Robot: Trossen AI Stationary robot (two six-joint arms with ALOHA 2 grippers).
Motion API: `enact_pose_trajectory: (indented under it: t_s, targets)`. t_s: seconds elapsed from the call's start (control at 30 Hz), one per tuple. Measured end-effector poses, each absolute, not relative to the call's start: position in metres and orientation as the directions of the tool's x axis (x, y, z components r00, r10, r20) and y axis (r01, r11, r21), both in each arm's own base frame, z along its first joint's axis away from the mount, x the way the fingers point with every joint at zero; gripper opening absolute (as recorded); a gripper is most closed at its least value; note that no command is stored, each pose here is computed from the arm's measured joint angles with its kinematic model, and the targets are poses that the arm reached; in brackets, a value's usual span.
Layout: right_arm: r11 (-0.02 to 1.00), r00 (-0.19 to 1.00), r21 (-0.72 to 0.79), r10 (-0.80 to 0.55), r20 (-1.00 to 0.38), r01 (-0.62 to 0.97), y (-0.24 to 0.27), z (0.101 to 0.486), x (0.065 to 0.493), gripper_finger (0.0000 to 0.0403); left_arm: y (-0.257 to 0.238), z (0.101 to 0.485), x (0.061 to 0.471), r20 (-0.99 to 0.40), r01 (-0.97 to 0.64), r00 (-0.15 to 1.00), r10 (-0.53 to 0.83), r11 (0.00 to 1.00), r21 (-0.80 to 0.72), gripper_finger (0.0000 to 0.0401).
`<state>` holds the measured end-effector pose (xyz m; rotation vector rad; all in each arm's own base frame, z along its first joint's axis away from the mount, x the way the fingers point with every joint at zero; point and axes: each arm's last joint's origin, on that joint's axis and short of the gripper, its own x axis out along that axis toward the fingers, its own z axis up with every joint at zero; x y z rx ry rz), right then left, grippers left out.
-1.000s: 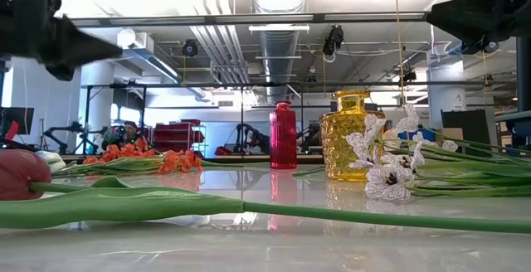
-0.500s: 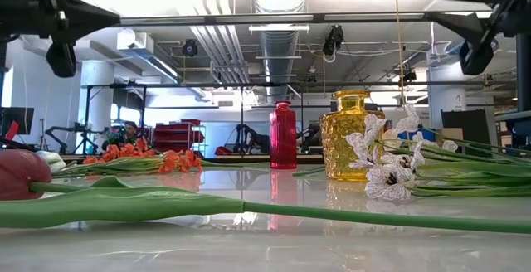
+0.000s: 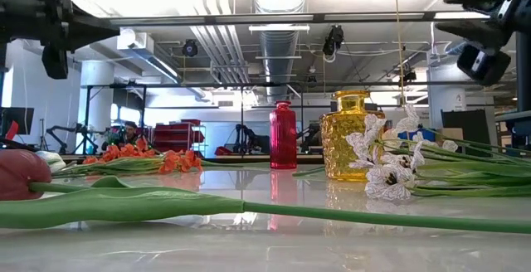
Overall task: Sort flowers into vase by color
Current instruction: Put the bottom white flowers into the red vase
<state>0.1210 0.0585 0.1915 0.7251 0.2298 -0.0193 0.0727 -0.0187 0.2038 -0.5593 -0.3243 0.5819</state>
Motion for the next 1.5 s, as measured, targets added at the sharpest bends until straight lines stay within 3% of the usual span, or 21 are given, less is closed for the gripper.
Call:
enact_pose_trajectory:
  t_s: [0.1, 0.23, 0.37, 0.67, 0.77, 1.1, 1.5]
  targets:
    - [0.74, 0.904, 0.62, 0.039, -0.427, 0.261, 0.062, 0.204, 0.126, 0.0126, -0.019, 0.203, 0.073, 0.13, -0.439, 0.793, 0.595, 0.706, -0.555, 0.0]
    - [0.738, 0.715, 0.499, 0.032, -0.698, 0.454, 0.068, 0.215, 0.131, 0.0116, -0.02, 0.202, 0.074, 0.124, -0.475, 0.796, 0.592, 0.739, -0.477, 0.0]
    - [0.805, 0.55, 0.333, 0.01, -0.835, 0.491, 0.078, 0.213, 0.143, 0.0102, -0.022, 0.2, 0.077, 0.127, -0.465, 0.82, 0.558, 0.779, -0.422, 0.0]
    - [0.909, 0.434, 0.187, 0.007, -0.901, 0.373, 0.11, 0.202, 0.189, 0.0094, -0.029, 0.196, 0.084, 0.125, -0.404, 0.873, 0.471, 0.843, -0.356, 0.0]
    - [0.914, 0.405, 0.223, 0.072, -0.911, 0.339, 0.122, 0.203, 0.203, 0.0117, -0.031, 0.194, 0.087, 0.111, -0.412, 0.876, 0.469, 0.848, -0.333, 0.0]
    - [0.977, 0.287, 0.07, 0.009, -0.958, 0.2, 0.153, 0.172, 0.233, 0.0222, -0.034, 0.191, 0.091, 0.089, -0.419, 0.879, 0.468, 0.849, -0.322, 0.0]
    - [0.981, 0.184, 0.036, -0.001, -0.983, 0.193, 0.167, 0.148, 0.25, 0.0267, -0.034, 0.192, 0.091, 0.09, -0.42, 0.879, 0.469, 0.848, -0.323, 0.0]
